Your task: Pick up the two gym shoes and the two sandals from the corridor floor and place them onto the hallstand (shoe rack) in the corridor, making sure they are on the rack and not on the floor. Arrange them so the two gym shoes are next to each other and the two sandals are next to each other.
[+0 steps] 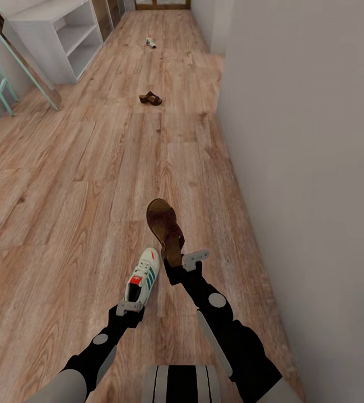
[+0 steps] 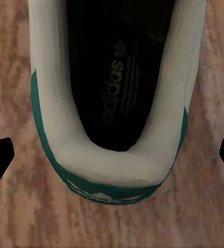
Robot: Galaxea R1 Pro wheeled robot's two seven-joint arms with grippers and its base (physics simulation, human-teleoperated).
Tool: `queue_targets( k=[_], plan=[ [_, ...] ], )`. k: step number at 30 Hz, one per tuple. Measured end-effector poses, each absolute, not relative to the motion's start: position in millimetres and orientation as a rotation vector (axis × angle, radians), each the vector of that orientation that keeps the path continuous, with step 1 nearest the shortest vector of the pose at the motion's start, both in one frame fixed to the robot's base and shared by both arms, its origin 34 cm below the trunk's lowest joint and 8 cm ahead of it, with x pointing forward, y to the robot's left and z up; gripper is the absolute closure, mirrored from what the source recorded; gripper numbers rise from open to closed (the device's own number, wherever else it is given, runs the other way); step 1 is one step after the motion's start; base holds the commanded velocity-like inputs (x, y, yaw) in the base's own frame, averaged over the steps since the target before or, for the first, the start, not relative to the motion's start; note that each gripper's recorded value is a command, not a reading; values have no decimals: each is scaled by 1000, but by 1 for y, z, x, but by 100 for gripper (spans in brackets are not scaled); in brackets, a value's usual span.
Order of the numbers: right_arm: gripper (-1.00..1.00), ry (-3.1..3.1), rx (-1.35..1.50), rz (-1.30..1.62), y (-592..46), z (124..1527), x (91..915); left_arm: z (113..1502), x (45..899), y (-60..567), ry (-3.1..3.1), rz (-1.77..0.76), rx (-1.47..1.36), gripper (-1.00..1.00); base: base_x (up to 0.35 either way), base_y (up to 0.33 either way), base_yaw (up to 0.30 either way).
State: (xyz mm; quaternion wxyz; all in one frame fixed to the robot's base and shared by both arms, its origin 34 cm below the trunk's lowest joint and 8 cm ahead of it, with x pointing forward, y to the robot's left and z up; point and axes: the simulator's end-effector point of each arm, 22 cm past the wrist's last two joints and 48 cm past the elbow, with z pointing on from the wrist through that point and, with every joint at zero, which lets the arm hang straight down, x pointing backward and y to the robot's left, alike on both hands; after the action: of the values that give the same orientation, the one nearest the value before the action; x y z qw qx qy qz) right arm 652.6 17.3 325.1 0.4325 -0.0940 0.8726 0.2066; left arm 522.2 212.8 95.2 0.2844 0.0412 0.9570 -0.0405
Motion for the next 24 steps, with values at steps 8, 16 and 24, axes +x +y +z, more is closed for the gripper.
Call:
queue_targets(
  k=[8, 16, 24],
  plan=[
    [100, 2175, -234, 515, 17, 325, 653, 95, 522, 213, 2560, -108, 111, -100, 44, 0, 0],
    [100, 2175, -234, 515, 17, 325, 653, 95, 522, 213, 2560, -107, 115, -100, 5, 0, 0],
    [100, 2187, -231, 517, 17, 318, 650, 90, 518, 214, 2571, -107, 113, -100, 0, 0, 0]
  ],
)
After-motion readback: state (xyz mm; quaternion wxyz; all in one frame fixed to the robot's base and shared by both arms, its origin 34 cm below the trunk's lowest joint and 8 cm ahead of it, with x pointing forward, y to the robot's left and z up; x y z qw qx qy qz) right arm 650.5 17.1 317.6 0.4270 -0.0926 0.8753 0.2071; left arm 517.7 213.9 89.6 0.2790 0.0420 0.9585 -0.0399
